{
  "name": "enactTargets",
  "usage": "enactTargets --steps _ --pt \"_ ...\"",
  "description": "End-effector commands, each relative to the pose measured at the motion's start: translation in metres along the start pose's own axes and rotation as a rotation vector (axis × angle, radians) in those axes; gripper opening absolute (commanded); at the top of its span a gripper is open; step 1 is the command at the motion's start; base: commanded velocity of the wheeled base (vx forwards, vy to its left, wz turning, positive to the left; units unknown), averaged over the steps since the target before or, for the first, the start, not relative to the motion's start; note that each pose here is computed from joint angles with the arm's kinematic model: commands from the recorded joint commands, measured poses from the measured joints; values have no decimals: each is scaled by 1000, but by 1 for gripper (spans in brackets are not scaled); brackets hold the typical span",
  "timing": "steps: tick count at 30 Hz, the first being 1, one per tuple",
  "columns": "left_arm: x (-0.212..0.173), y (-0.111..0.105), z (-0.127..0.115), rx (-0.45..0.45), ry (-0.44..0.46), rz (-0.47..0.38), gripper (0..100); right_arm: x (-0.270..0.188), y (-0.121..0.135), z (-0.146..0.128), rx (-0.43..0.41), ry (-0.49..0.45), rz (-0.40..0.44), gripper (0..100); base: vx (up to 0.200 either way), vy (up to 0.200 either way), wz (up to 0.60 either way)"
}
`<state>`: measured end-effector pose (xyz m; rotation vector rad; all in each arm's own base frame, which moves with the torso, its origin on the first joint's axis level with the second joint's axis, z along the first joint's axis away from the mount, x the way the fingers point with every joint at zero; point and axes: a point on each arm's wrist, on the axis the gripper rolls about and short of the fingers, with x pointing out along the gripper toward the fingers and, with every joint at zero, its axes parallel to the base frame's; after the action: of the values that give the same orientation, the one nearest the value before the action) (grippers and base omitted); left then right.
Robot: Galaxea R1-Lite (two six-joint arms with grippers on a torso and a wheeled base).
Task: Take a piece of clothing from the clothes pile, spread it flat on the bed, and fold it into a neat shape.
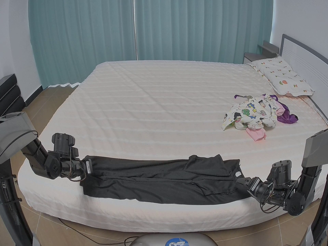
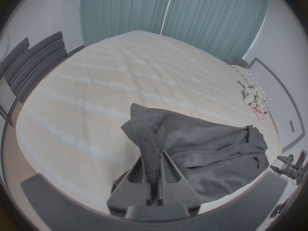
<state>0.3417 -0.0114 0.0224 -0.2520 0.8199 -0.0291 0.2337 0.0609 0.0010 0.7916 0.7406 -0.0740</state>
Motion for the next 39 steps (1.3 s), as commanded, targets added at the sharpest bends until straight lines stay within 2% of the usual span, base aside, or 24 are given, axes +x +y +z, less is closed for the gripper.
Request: enactTargets --steps 1,11,15,19,20,30,34,39 --pt "-9 -21 4 14 -26 -43 0 0 0 0 1 -1 -1 100 0 -200 0" --pt "-11 -45 1 52 -40 -46 0 0 -1 1 3 -3 -2 100 0 -200 0" --pt "-21 -64 0 35 -30 -78 0 0 0 1 1 -2 -1 100 0 -200 0" --pt "-25 -74 1 30 -12 -93 0 0 0 1 2 -6 -1 100 0 -200 0" --pt "-27 -83 1 22 -6 -112 0 0 0 1 2 -5 0 100 0 -200 0" --pt "-28 -114 5 -11 22 -160 0 0 -1 1 2 -3 -2 100 0 -200 0" --pt "-29 -131 -1 5 53 -185 0 0 0 1 1 -2 -1 100 0 -200 0" --pt "-28 -149 -2 21 50 -223 0 0 -1 1 1 -3 -2 100 0 -200 0"
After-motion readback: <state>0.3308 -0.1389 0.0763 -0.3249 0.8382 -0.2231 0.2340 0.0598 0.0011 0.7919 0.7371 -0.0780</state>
